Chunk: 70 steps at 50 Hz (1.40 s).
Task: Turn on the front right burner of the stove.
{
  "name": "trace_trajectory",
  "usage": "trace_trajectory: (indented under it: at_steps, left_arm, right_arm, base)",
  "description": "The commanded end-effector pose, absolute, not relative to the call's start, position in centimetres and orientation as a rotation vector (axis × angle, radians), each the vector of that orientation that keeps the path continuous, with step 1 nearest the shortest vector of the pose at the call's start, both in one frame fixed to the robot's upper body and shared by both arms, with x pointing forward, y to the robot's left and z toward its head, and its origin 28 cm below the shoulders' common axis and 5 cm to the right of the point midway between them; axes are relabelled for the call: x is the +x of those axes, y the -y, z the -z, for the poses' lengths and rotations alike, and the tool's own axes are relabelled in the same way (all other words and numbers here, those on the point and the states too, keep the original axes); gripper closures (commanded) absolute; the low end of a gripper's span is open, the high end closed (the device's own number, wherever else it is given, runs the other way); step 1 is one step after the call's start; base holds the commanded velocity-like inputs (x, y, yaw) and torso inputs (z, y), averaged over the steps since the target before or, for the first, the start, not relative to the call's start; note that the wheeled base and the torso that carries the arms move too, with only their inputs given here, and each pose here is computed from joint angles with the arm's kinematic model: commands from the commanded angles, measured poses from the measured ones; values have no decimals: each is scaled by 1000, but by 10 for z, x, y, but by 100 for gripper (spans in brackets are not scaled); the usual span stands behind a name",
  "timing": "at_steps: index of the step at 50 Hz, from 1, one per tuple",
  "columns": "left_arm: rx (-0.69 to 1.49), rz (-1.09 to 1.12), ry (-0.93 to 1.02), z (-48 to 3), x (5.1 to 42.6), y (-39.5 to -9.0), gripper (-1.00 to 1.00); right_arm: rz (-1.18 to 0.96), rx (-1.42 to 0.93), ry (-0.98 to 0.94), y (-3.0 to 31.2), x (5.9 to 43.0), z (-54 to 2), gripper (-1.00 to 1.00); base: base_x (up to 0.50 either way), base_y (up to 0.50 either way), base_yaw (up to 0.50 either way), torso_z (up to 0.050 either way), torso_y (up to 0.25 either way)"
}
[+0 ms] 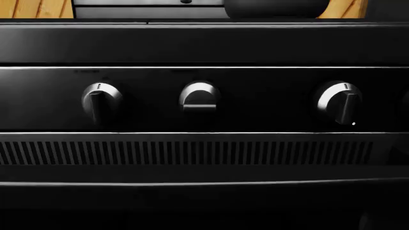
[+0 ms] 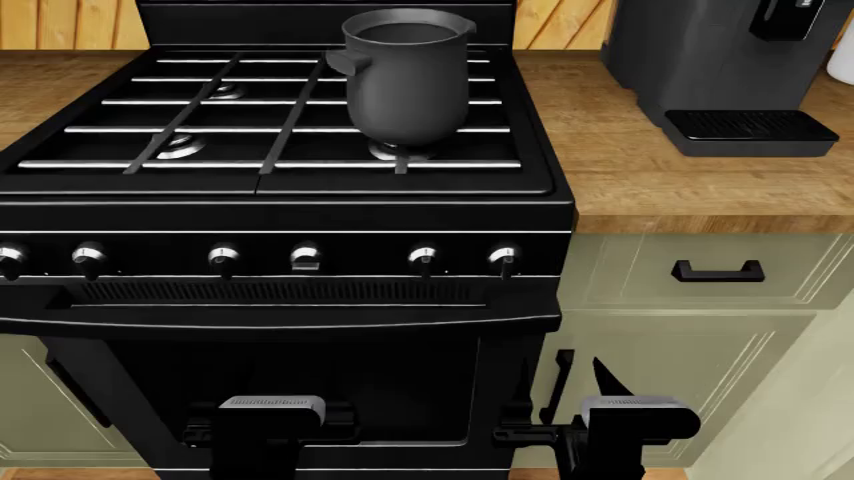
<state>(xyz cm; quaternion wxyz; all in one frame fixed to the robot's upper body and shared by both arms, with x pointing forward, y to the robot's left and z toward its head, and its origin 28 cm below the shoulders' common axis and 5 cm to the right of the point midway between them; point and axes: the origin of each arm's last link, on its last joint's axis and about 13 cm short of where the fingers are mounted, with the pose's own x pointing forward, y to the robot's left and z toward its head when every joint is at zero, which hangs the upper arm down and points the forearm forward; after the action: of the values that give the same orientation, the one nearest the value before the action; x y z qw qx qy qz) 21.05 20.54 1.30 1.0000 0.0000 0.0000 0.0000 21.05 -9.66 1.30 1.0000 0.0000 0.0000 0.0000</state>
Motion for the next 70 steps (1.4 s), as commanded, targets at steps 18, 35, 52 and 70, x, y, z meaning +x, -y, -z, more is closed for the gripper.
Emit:
trace_trajectory:
  at_steps: [18, 35, 52, 70]
  left_arm:
    - [7, 3, -5, -13, 211, -205, -100]
    - [7, 9, -2, -13, 212, -205, -100]
    - [7, 6, -4, -13, 212, -205, -100]
    - [7, 8, -5, -13, 211, -205, -100]
  right_arm:
    - [-4, -1, -2, 96, 211, -14, -100]
    - [-5, -1, -3, 96, 212, -14, -100]
    - [-4, 2, -4, 96, 212, -14, -100]
    - [-4, 2, -3, 96, 211, -14, -100]
  base:
    - [0, 0, 0, 0, 0]
    - [0, 0, 0, 0, 0]
    - [0, 0, 0, -21, 0]
    - [0, 0, 0, -50, 0]
